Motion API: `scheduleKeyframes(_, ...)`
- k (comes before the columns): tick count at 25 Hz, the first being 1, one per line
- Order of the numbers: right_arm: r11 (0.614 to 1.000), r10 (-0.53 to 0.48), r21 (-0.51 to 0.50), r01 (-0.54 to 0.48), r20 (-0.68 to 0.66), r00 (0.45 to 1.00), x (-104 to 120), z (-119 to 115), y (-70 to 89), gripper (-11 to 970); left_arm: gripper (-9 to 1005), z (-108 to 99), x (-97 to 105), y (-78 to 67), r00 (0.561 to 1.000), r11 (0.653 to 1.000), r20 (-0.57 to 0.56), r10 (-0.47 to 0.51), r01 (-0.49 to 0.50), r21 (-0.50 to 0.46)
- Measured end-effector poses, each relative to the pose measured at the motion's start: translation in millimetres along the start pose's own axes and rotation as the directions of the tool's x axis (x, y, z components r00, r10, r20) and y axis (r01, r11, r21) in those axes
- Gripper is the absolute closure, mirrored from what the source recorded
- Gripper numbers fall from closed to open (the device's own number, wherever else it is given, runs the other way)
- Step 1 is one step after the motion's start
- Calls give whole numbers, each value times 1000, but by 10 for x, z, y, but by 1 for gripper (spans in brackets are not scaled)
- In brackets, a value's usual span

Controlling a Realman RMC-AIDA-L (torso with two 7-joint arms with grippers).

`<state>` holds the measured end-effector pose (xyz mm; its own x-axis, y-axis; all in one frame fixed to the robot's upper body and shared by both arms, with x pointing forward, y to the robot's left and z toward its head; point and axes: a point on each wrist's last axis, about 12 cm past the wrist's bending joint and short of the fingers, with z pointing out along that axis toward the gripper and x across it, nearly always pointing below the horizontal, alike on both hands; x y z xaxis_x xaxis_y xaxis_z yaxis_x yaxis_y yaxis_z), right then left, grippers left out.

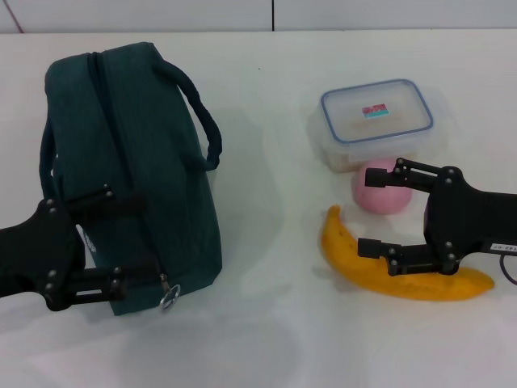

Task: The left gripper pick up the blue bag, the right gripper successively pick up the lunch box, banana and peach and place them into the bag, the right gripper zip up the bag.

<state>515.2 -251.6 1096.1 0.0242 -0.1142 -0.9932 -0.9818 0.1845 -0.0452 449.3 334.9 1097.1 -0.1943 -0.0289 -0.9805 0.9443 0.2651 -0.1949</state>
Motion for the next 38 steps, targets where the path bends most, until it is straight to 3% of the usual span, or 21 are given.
scheduleKeyframes(17, 1000, -11, 0, 11, 0, 1000, -33, 18, -40, 77, 143, 9, -22, 30, 1000, 1000, 7, 19, -19, -11)
scheduleKeyframes(27, 1000, -5, 16, 5, 2, 1000, -28, -19, -46, 78, 148, -97, -231, 19, 982, 995, 163, 98, -93, -42)
scheduleKeyframes(31, 999, -5, 36, 5, 11, 1000, -35, -44, -62, 79, 150, -262, -341, 22, 945, 983, 301, 129, -83, -163)
scheduleKeyframes(34, 999, -5, 48, 4, 17, 1000, -38, -54, -70, 79, 152, -471, -429, 60, 904, 957, 409, 126, -2, -290)
scheduleKeyframes(38, 999, -4, 53, 3, 20, 1000, -38, -57, -72, 79, 154, -751, -475, 195, 859, 878, 507, 74, 185, -442)
